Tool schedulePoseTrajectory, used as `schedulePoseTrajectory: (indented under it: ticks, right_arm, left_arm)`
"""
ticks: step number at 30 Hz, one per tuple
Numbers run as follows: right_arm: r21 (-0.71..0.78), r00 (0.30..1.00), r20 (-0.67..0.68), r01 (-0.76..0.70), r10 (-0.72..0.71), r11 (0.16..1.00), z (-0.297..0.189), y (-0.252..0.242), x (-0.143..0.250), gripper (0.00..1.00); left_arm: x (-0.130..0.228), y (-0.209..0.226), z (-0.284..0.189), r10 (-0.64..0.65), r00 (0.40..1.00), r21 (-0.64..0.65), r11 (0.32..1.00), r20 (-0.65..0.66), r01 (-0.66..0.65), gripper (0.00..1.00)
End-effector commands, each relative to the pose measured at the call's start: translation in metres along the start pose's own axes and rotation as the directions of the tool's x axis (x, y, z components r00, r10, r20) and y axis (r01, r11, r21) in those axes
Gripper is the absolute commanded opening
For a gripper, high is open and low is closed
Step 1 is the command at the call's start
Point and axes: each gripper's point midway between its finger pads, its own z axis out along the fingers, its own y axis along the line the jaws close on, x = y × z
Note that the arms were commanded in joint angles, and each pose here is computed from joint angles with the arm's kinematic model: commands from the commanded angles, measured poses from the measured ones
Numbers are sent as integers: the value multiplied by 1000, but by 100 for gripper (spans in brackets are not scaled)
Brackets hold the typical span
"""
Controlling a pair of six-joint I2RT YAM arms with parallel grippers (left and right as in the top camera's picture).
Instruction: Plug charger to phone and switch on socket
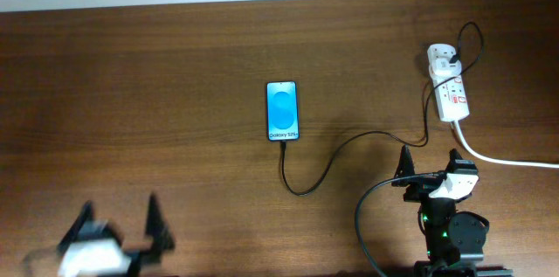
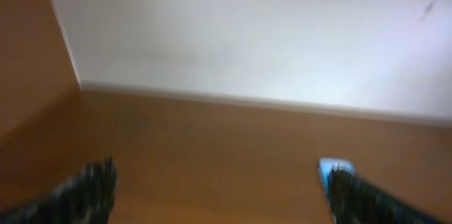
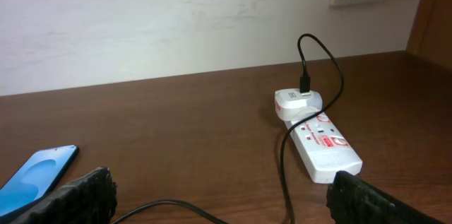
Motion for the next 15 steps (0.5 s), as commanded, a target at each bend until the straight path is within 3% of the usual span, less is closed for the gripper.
schedulePoseTrajectory:
  ticks: [1,9,13,15]
  right_arm:
    - [6,1000,-4,-7,7,1000,0,-1,2,99]
    - [6,1000,-4,-7,7,1000,0,-1,2,98]
    - [6,1000,-4,-7,7,1000,0,-1,2,98]
    - [6,1000,-4,-7,7,1000,0,-1,2,98]
  left_arm:
    - [52,-3,49,22,1000,16,1000,-20,-22,100]
    - [122,-4,100,117,992,25,993,44,-118,99]
    - [132,-4,101,247,969,33,968,19,-248,99]
    - [132,-5,101,252,968,33,967,20,-252,99]
